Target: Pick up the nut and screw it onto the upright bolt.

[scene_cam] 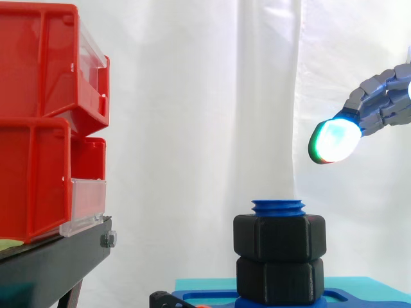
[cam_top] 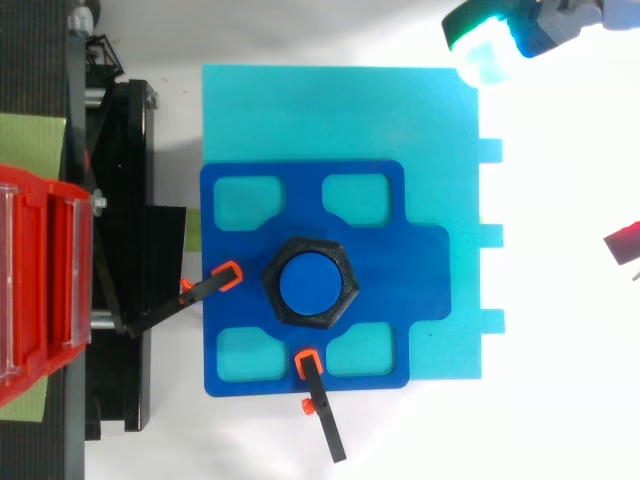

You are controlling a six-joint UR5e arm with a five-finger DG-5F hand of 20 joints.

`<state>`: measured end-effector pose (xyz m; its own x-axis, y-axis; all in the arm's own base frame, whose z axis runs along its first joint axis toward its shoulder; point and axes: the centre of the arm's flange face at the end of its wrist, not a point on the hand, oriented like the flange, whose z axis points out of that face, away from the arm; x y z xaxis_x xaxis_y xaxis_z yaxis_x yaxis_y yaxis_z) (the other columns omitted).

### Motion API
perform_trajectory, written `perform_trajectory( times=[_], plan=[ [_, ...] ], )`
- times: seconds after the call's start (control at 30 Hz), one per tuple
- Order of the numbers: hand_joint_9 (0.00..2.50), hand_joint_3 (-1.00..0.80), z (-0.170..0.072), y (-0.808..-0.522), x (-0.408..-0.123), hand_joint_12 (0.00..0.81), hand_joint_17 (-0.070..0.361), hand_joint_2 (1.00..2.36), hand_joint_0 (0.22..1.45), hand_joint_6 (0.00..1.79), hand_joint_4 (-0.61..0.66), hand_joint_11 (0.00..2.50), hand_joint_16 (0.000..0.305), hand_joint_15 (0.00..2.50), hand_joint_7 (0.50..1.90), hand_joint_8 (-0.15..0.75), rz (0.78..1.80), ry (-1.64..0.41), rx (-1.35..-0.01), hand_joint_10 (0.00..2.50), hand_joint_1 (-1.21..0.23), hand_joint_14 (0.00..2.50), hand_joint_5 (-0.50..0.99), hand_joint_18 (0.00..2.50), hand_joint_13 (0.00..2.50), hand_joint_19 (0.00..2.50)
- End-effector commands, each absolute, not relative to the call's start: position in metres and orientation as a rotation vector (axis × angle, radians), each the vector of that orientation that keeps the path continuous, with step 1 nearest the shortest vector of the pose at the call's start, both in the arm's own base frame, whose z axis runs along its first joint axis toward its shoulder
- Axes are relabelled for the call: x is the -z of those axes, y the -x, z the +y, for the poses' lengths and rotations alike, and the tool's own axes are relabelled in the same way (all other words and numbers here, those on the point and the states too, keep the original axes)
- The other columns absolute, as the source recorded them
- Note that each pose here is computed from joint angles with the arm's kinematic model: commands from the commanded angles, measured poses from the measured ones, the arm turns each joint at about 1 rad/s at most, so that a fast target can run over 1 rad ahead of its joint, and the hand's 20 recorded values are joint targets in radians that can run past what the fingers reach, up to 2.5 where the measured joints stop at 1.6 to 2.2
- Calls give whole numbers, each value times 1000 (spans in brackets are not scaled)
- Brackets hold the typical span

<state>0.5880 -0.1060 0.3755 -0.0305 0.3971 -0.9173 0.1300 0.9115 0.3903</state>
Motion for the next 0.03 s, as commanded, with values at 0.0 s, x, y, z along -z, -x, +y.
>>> perform_trajectory(
  times=[0.0],
  plan=[
    [273, -500, -106, -588, -375, 376, 110, 1000, 501, 501, 202, 0, 49, 0, 569, 246, 1602, -418, -224, 0, -436, 0, -209, 0, 129, 0]
  ],
)
